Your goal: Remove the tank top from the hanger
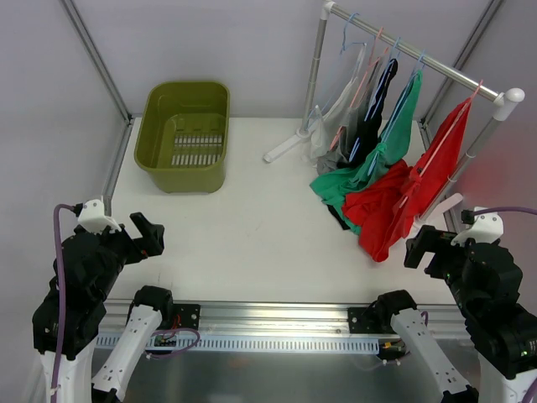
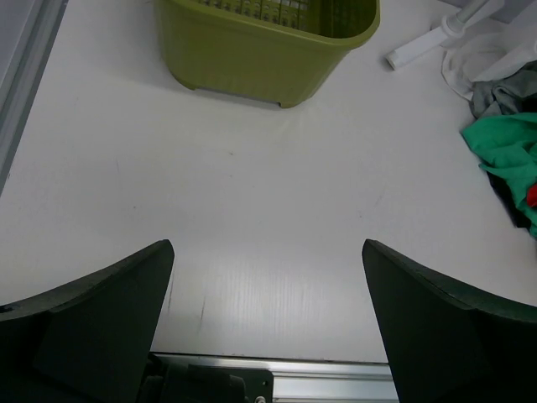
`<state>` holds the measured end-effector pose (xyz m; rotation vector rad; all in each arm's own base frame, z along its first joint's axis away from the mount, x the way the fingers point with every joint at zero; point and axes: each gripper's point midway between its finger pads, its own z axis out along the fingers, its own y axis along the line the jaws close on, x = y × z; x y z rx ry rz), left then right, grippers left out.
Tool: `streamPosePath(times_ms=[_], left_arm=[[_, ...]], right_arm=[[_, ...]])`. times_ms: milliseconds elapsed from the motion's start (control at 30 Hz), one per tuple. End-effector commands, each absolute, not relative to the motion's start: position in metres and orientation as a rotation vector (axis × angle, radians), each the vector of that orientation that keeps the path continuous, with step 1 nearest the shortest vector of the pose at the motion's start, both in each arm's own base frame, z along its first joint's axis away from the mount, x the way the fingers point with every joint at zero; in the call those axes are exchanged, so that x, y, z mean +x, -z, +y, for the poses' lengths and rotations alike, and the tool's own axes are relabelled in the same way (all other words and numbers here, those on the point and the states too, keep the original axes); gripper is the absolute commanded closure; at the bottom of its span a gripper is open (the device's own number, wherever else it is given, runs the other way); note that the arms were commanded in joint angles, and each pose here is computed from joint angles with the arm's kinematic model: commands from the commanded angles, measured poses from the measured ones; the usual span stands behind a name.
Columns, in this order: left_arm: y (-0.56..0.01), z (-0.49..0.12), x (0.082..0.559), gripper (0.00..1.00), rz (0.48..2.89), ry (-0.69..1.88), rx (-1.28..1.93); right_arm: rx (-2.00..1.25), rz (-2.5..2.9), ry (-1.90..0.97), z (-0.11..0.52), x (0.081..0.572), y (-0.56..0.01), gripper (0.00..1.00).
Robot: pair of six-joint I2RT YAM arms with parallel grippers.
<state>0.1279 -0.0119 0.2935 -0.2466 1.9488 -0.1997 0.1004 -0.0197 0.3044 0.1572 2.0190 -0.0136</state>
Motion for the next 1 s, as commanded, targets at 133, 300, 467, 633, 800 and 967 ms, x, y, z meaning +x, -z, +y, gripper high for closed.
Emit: streamPosePath(times_ms=[133,300,467,633,800,967], left_arm=[[-0.305,-0.01,0.124,0.01,1.901,0.218,-0.282],[-0.303,-0.011,0.127,0.01,1.916,0.217,-0.28],[-0.3,-0.012,0.126,0.01,1.922,0.22,-0.272],[-0.295,-0.014,0.129,0.01,1.939,0.229,-0.276],[-0.284,-0.022,0.134,0.01,1.988,0.257,-0.266],[-0.278,-0.023,0.135,0.01,2.005,0.255,-0.257]], right_arm=[[0.135,1.963,-0.037,-0.011,0.109,-0.316,0.0],[0.098,1.947,-0.104,0.002,0.118,-0.323,0.0],[0.133,1.97,-0.033,-0.005,0.134,-0.334,0.01],[0.219,1.941,0.083,-0.021,0.155,-0.363,0.01],[0.253,1.937,0.132,-0.019,0.196,-0.389,0.07],[0.365,1.904,0.186,-0.029,0.246,-0.399,0.24]])
